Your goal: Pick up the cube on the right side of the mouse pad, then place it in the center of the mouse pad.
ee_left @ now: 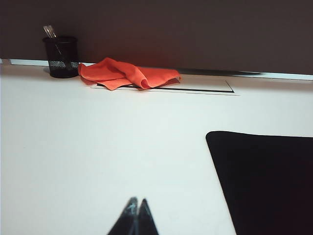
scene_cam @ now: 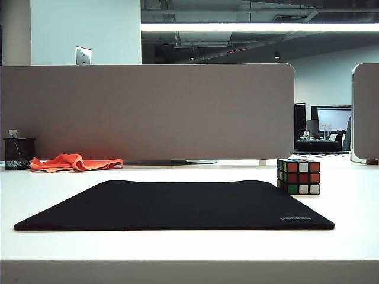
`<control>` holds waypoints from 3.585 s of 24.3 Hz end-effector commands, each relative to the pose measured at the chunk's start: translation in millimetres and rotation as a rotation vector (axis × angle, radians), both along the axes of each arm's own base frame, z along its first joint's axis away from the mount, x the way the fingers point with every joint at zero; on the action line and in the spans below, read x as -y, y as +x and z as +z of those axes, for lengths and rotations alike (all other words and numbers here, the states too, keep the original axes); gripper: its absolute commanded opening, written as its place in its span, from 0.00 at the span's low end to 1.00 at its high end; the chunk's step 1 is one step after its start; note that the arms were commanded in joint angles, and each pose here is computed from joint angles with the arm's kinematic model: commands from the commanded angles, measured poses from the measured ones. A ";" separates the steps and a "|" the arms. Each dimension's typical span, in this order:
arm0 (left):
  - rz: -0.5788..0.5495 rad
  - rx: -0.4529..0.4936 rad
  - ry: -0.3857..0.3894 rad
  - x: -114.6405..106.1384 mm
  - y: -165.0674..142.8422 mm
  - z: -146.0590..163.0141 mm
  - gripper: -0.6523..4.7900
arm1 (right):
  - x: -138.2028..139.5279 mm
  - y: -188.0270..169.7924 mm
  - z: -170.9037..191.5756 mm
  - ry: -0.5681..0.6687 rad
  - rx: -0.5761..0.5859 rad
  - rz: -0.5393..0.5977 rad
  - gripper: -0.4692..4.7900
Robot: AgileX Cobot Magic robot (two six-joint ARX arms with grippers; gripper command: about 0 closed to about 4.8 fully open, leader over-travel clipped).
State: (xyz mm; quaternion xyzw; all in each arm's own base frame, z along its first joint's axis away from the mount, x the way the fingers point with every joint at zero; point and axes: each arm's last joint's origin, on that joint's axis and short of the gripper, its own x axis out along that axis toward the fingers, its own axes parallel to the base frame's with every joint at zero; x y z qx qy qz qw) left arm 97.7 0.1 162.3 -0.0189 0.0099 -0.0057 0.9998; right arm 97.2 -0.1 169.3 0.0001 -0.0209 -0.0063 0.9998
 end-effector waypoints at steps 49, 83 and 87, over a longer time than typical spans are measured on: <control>-0.611 -0.218 -0.020 43.5 103.2 154.3 0.42 | -23.1 104.5 185.4 0.134 -0.381 0.269 1.00; -0.746 -0.286 -0.033 62.0 107.0 144.4 0.58 | -92.9 268.3 62.7 -0.017 -0.990 0.034 1.00; -0.787 -0.285 -0.023 69.7 104.5 144.4 0.58 | -93.2 271.7 51.6 -0.025 -1.024 0.026 1.00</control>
